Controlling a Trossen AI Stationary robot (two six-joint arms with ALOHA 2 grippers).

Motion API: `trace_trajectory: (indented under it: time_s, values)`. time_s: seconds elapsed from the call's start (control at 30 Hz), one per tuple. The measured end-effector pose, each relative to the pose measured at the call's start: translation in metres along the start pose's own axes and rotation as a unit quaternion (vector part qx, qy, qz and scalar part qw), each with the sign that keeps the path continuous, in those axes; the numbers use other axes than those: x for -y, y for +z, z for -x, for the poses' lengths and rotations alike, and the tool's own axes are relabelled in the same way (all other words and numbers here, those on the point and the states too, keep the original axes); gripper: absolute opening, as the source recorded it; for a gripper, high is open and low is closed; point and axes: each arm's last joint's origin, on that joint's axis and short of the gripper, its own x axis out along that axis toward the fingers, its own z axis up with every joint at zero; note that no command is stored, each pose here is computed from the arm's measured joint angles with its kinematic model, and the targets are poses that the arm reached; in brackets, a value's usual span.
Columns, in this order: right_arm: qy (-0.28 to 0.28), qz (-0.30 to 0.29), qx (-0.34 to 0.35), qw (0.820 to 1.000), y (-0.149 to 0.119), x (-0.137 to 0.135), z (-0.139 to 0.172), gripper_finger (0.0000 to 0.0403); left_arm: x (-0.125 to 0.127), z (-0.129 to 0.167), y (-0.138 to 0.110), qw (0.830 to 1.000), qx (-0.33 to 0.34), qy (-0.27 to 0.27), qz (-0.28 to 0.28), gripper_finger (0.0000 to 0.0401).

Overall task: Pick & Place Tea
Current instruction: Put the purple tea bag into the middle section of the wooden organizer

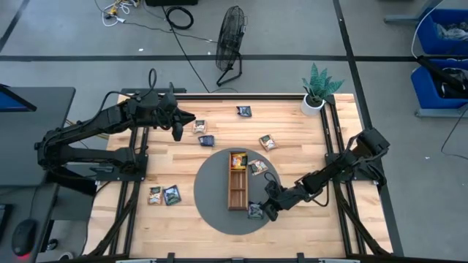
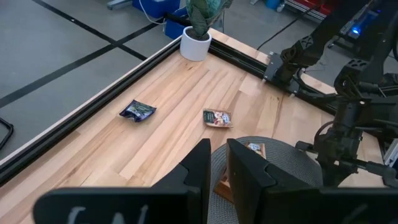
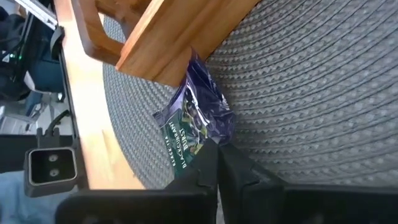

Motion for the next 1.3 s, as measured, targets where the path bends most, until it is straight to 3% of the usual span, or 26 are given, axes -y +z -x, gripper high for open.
trace_trajectory:
  time_s: [0.27, 0.5, 0.67, 0.87, 0.97, 1.3]
  values:
    - [0.028, -0.013, -0.028, 0.999, 0.004, -0.012, 0.017, 0.0001, 0.001, 0.000, 0.000, 1.000, -0.007, -0.025, 0.017, 0.0053]
    - [0.018, 0.016, -0.044, 0.999, 0.020, -0.020, 0.062, 0.0001, 0.005, 0.000, -0.001, 0.995, -0.024, -0.080, 0.046, 0.0053]
    - [0.019, 0.027, -0.056, 0.998, 0.040, -0.023, 0.096, 0.0000, 0.010, -0.001, 0.003, 0.984, -0.029, -0.155, 0.079, 0.0053]
    - [0.027, 0.081, -0.050, 0.995, 0.080, -0.047, 0.128, 0.0000, 0.016, -0.019, 0.007, 0.962, -0.055, -0.224, 0.144, 0.0058]
    - [0.028, 0.106, -0.031, 0.993, 0.102, -0.059, 0.141, 0.0000, 0.017, -0.037, 0.006, 0.949, -0.084, -0.255, 0.163, 0.0084]
    - [0.015, 0.122, -0.013, 0.992, 0.146, -0.062, 0.168, 0.0000, 0.024, -0.077, 0.005, 0.941, -0.082, -0.282, 0.166, 0.0214]
